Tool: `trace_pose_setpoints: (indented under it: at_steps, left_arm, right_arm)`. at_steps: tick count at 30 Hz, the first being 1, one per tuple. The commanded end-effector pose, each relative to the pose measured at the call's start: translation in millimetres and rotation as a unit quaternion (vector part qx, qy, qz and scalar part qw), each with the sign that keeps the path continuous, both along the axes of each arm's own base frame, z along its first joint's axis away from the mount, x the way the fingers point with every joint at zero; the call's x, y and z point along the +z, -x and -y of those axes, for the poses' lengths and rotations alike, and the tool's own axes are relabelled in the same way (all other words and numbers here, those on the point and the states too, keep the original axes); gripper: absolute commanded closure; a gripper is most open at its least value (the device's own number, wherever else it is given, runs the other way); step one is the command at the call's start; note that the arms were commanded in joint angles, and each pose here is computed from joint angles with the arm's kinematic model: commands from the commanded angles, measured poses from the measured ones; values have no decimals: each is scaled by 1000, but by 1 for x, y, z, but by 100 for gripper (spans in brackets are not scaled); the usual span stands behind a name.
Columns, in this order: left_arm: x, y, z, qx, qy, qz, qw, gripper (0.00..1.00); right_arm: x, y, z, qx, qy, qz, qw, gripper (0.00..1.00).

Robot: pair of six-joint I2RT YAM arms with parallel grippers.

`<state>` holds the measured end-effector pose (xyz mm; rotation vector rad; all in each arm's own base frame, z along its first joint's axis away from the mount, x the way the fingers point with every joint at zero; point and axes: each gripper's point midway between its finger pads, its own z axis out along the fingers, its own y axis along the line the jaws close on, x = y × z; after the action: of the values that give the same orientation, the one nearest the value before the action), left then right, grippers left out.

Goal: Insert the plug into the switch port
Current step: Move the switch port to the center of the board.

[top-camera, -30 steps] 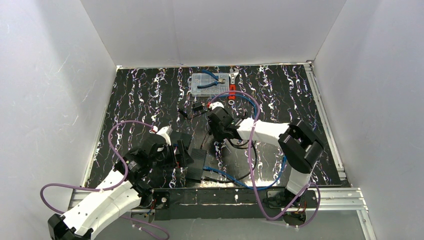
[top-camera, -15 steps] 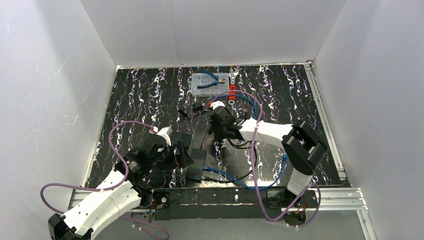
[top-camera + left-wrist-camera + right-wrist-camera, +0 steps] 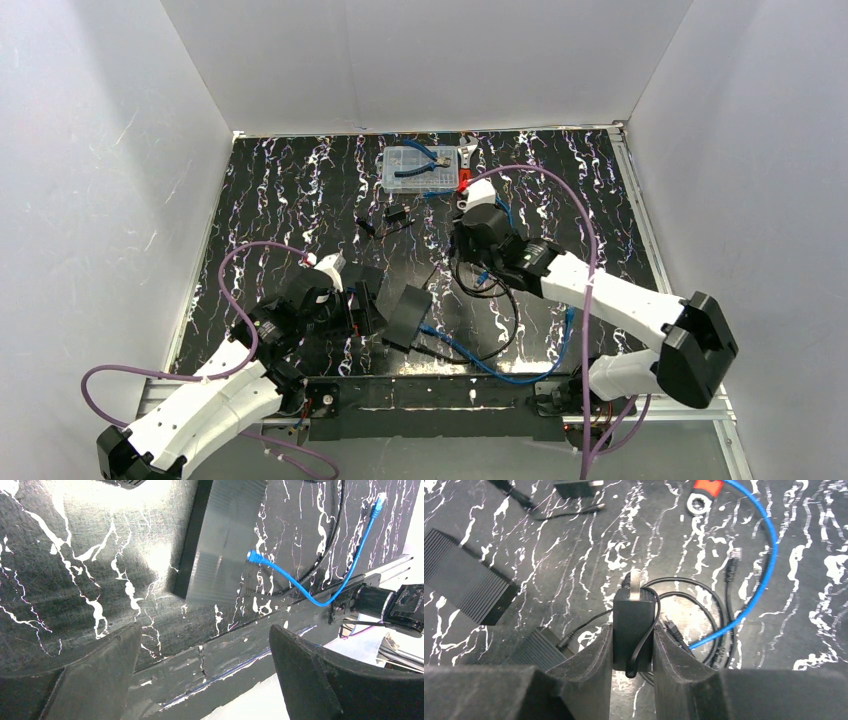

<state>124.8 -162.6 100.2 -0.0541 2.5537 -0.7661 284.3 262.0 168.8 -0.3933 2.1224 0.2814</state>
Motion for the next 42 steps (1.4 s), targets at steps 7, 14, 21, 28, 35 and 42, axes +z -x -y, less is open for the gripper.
trace_pose_setpoints:
  at_steps: [7, 14, 21, 28, 35, 42]
  left_arm:
    - [-4, 3, 0, -10, -4, -3, 1000, 2]
    - [-5, 3, 0, -9, -4, -4, 1000, 2]
    - [-6, 3, 1, -13, -9, -7, 1000, 2]
    - [-6, 3, 1, -13, -7, -6, 1000, 2]
    - [-6, 3, 2, -17, -8, -7, 1000, 2]
    - [-6, 3, 4, -24, -5, -6, 1000, 2]
  right_arm:
    - [46, -11, 56, -77, -12, 76, 994, 99]
    - [83, -10, 93, -115, -27, 121, 986, 99]
    - [112, -13, 132, -157, -22, 157, 975, 99]
    - [132, -20, 176, -224, -19, 182, 957, 99]
    - [171, -23, 227, -304, -28, 227, 925, 99]
    - [192, -29, 267, -367, -52, 248, 895, 99]
